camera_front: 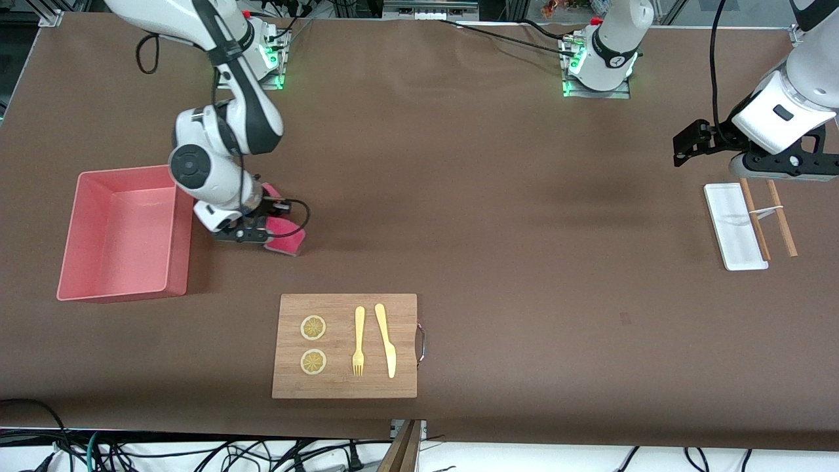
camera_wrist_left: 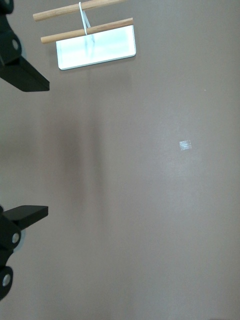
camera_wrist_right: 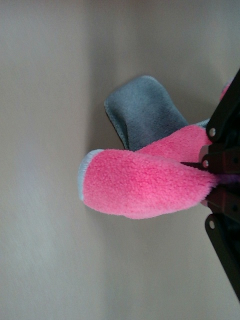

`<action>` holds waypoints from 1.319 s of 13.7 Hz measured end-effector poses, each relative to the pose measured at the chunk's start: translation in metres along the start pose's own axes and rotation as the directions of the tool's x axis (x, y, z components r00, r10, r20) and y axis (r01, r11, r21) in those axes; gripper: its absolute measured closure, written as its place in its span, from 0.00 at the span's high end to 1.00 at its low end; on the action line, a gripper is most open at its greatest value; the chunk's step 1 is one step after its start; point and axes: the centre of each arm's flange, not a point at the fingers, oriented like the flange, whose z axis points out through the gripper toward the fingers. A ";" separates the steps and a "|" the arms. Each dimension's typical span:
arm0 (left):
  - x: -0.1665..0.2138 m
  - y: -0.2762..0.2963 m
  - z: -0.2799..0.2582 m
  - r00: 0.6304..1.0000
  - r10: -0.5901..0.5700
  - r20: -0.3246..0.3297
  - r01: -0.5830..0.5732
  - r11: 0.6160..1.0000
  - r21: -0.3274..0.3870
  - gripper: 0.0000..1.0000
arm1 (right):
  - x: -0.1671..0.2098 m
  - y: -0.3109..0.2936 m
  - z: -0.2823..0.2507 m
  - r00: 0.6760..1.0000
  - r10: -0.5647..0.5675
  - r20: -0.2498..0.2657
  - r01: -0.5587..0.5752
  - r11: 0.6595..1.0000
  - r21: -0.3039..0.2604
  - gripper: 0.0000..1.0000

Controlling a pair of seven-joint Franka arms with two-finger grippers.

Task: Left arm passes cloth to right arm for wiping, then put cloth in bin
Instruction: 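Wipe the table with the cloth in the right gripper while the left gripper withdraws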

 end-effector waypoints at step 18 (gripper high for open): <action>0.004 0.001 0.001 1.000 -0.006 -0.016 0.005 1.000 -0.025 1.00 | 0.013 -0.120 -0.036 0.958 0.280 0.063 -0.286 0.951 0.120 0.02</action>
